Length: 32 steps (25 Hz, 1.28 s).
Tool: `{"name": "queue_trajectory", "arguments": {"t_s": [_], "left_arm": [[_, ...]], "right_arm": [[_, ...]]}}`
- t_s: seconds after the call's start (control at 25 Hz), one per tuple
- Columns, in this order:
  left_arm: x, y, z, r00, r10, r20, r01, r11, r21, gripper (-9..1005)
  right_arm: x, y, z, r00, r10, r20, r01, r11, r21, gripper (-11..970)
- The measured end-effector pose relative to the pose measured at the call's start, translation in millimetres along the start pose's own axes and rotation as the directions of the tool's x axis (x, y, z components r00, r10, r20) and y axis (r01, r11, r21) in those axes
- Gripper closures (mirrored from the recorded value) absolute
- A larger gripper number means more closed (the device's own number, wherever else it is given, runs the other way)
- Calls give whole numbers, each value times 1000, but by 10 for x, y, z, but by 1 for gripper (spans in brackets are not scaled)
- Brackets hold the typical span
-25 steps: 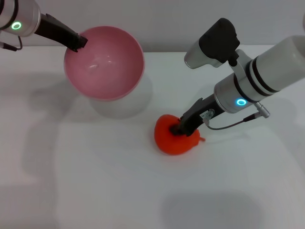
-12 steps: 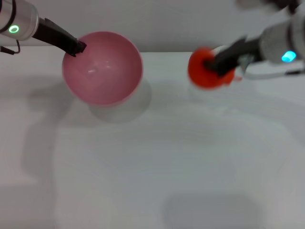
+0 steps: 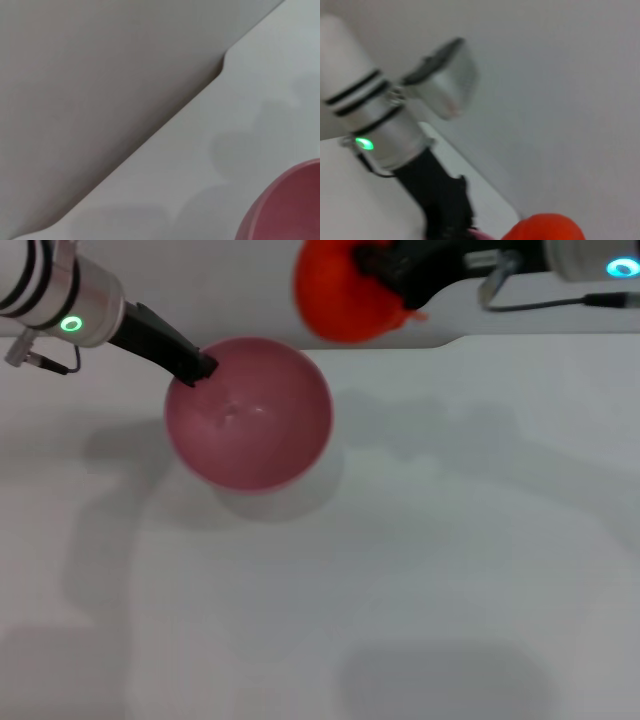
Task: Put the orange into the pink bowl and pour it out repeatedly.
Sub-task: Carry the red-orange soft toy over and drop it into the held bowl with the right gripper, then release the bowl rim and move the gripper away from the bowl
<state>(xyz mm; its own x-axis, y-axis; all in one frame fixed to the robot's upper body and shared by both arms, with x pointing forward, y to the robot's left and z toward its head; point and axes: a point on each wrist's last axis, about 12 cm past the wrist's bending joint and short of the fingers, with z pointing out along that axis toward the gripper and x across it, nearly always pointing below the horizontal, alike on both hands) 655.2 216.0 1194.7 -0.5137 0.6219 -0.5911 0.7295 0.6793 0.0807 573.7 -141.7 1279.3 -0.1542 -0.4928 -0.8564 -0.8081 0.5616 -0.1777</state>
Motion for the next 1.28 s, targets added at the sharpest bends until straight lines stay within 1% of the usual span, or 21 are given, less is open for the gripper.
{"name": "queue_trajectory", "arguments": {"t_s": [0.12,0.2,0.32,0.56,0.8,0.88,1.0,1.12,1.24,1.28], "left_arm": [[-50,-49,23,1000,12,1,-13,1000,9,929],[-74,-72,32,1000,17,2,-17,1000,14,928],[-91,-87,37,1000,19,4,-20,1000,17,927],[-100,-112,48,1000,23,2,-23,999,24,926],[-103,-157,69,1000,28,-4,-28,999,41,925],[-105,-160,70,1000,30,-4,-29,999,41,924],[-106,-170,76,999,32,-7,-32,999,43,924],[-102,-173,68,999,35,-18,-34,998,51,923],[-105,-172,58,999,39,-24,-37,998,55,922],[-105,-171,58,999,40,-25,-38,998,54,922]], "right_arm": [[-4,122,118,999,-29,-15,28,998,-54,912],[28,162,204,999,-29,-31,27,997,-75,912],[105,170,314,998,-21,-54,17,996,-87,913],[216,191,484,995,-36,-95,25,993,-111,913],[241,181,530,995,-38,-88,29,995,-100,815],[243,167,524,996,-35,-80,28,995,-91,724],[242,118,497,999,-29,-46,27,998,-52,588],[258,35,427,999,-36,32,35,999,33,510],[325,-71,318,987,-58,151,36,989,142,432],[400,-123,264,972,-61,229,18,982,186,432]]}}
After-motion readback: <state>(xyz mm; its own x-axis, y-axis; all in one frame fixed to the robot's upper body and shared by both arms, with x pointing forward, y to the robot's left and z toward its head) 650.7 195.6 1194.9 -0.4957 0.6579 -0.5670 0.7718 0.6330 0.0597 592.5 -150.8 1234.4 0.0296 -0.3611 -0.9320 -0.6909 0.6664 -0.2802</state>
